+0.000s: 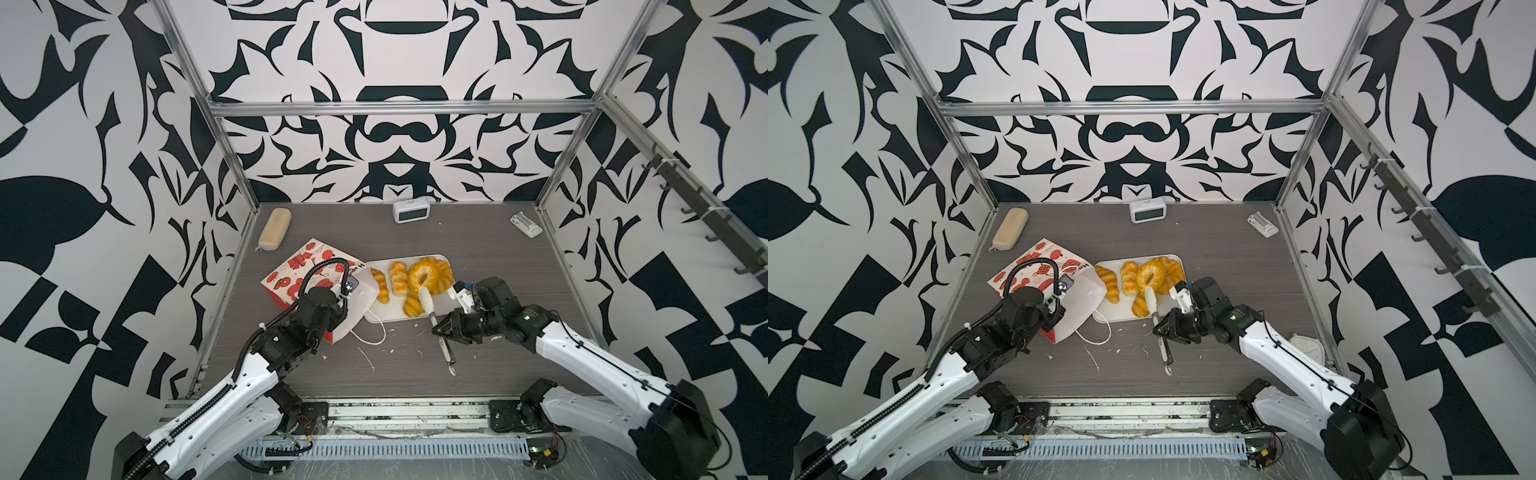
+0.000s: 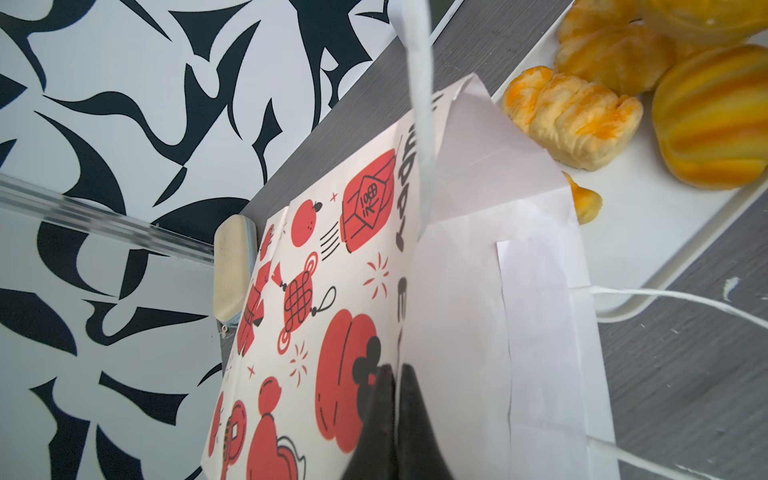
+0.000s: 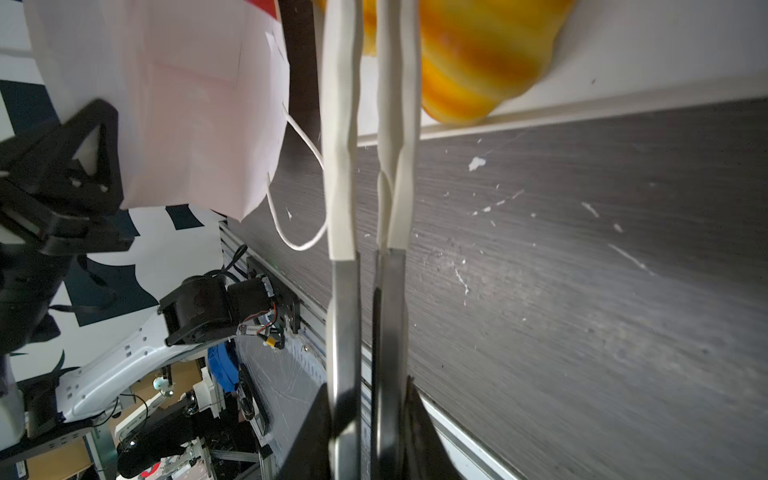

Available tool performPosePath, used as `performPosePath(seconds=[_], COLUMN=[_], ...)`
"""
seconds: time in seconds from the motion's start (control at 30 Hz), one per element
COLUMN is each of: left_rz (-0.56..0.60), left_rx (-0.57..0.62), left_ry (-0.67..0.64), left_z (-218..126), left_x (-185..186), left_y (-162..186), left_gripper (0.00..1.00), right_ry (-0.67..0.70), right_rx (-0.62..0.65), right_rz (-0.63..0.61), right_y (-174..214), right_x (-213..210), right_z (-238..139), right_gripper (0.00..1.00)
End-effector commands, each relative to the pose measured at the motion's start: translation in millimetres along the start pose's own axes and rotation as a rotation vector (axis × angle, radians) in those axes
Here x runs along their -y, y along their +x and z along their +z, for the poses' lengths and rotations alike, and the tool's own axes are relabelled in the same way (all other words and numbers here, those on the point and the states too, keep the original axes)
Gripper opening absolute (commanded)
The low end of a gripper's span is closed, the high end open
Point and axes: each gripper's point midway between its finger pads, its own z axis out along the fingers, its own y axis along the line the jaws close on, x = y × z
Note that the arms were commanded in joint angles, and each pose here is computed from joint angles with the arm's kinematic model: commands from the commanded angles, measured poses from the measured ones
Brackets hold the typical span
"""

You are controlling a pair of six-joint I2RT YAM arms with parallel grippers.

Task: Take the fake bread out of the paper bag
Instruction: 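Lower the yellow bread onto the white tray with the right tongs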

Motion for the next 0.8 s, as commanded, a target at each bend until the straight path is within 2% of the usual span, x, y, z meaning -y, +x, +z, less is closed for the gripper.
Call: performPosePath(seconds=[0.0,0.37,0.53,0.77], left_rz=[-0.029,-0.055,-0.070,-0.081], left_rx=[0.010,0.050,0.064,0.075], left_ry=[-0.024,-0.085,-0.138,-0.157], left_z=[-3.5,-13.2,-17.1,-18.9], left_x=[-6.9,-21.0,-32.3,-37.7], left_y=[-2.2,-6.6,-9.1,-9.9], left_gripper=[0.00,0.00,0.00,0.00], right_ry=[-0.111,-0.114,-0.079,-0.021], right_rx=[0.028,-0.029,-0.092,-0.188], right_rz=[-0.115,-0.114,-0.090,-0.159], right_y=[-22.0,-29.3,-14.5,13.0], right_x=[-33.8,-37.6,-23.7,-24.4], right_z=[-8.7,-4.4,6.7,27.1], right_gripper=[0.00,0.00,0.00,0.00])
